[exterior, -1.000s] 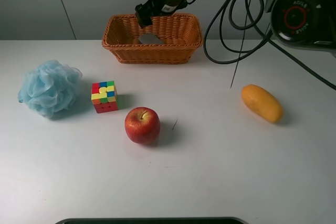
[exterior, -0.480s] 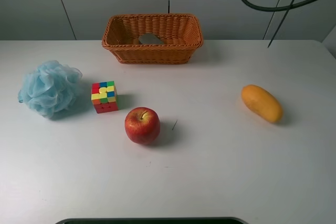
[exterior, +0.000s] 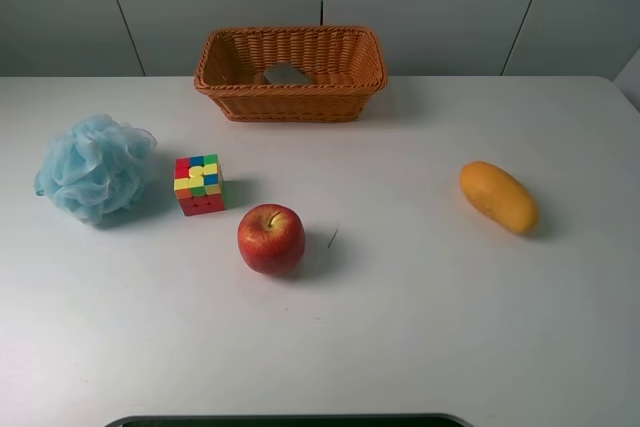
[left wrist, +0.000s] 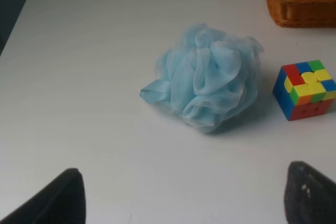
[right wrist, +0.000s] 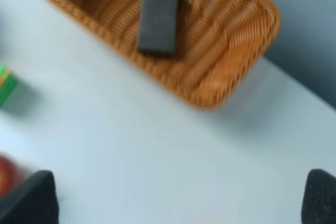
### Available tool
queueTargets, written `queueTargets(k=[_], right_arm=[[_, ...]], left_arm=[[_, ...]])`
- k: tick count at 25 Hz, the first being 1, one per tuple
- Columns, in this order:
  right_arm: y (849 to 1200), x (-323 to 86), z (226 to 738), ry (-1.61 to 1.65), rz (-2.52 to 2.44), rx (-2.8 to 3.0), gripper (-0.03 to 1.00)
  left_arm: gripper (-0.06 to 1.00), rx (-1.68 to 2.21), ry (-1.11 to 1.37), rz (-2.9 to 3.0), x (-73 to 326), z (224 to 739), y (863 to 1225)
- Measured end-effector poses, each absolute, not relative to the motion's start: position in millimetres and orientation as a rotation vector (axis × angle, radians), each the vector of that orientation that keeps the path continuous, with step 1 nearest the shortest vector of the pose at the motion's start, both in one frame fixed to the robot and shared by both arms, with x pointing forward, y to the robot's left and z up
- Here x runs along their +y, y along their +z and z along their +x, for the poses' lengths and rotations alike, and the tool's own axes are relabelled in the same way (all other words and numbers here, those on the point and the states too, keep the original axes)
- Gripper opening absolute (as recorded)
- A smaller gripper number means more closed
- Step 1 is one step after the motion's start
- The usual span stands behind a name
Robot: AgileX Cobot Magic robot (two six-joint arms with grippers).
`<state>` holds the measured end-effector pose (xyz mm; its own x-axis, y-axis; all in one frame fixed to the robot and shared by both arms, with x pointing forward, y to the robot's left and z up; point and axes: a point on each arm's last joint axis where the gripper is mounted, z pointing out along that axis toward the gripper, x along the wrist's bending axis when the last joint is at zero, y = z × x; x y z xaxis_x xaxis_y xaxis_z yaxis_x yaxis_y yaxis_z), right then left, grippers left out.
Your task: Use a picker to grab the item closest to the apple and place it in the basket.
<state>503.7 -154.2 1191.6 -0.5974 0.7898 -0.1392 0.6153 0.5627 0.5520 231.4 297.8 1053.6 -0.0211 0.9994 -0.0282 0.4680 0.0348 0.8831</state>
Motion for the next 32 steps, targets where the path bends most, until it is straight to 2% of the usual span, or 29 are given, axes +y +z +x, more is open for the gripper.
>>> queueTargets(k=[6,14,21,28,32], right_arm=[[1192.2,-204.5,414.1,0.705,1.183,2.374,0.7],[1164.8,-254.2,325.1,0.83,1.255,2.264,0.7],[1115.2,-282.5,279.8,0.889,1.429,2.11,0.7],[1065.8,-293.6,247.7,0.927,1.545,1.817,0.7],[1052.2,-293.2,231.9,0.986,1.533,1.667,0.7]], left_arm=[[0.73,1.584,0.924,1.525,297.8,231.4,1053.6],[0.73,1.584,0.924,1.525,297.8,231.4,1053.6],[0.73,1.584,0.924,1.525,297.8,231.4,1053.6],[0.73,1.584,0.924,1.525,297.8,231.4,1053.6],[0.73,1.584,0.924,1.525,297.8,231.4,1053.6]])
